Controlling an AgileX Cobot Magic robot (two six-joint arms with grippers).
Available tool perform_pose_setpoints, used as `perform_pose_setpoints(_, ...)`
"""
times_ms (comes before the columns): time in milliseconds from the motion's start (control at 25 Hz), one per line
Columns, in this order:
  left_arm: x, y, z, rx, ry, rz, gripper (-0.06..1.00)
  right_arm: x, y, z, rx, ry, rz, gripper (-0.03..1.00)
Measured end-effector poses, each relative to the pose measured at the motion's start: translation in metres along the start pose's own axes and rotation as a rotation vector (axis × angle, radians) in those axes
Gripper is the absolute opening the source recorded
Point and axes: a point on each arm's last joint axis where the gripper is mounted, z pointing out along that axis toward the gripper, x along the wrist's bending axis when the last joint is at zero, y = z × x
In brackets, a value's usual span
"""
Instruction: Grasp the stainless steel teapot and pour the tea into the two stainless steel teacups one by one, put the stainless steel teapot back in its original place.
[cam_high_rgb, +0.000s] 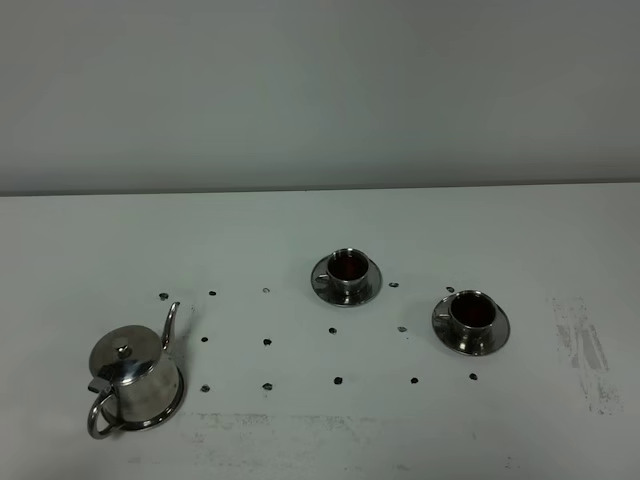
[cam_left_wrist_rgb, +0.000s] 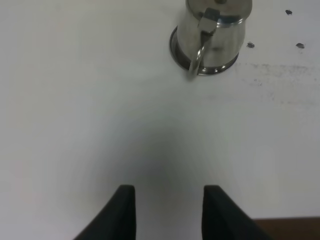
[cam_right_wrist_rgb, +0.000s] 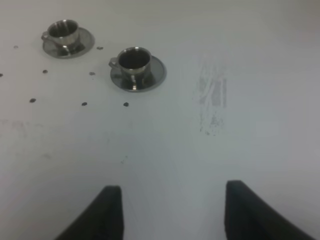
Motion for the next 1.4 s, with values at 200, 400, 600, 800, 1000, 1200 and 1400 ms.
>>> perform_pose_setpoints(200,0.000,-0.017,-0.003,-0.060,0.005,0.006,0.35,0.000,0.000,0.000,0.000,0.000,0.000,0.45)
perform_pose_setpoints(400,0.000,-0.024,-0.011,-0.134,0.016,0.015,0.35,0.000,0.000,0.000,0.000,0.000,0.000,0.45)
perform_pose_setpoints(600,0.000,-0.025,-0.012,-0.143,0.017,0.017,0.35,0.000,0.000,0.000,0.000,0.000,0.000,0.45)
perform_pose_setpoints(800,0.000,-0.025,-0.012,-0.143,0.017,0.017,0.35,0.000,0.000,0.000,0.000,0.000,0.000,0.45)
perform_pose_setpoints(1000,0.000,-0.025,-0.012,-0.143,0.017,0.017,0.35,0.000,0.000,0.000,0.000,0.000,0.000,0.45)
perform_pose_setpoints(1200,0.000,-0.025,-0.012,-0.143,0.017,0.016,0.35,0.000,0.000,0.000,0.000,0.000,0.000,0.45)
perform_pose_setpoints(1400,0.000,-0.025,-0.012,-0.143,0.017,0.017,0.35,0.000,0.000,0.000,0.000,0.000,0.000,0.45)
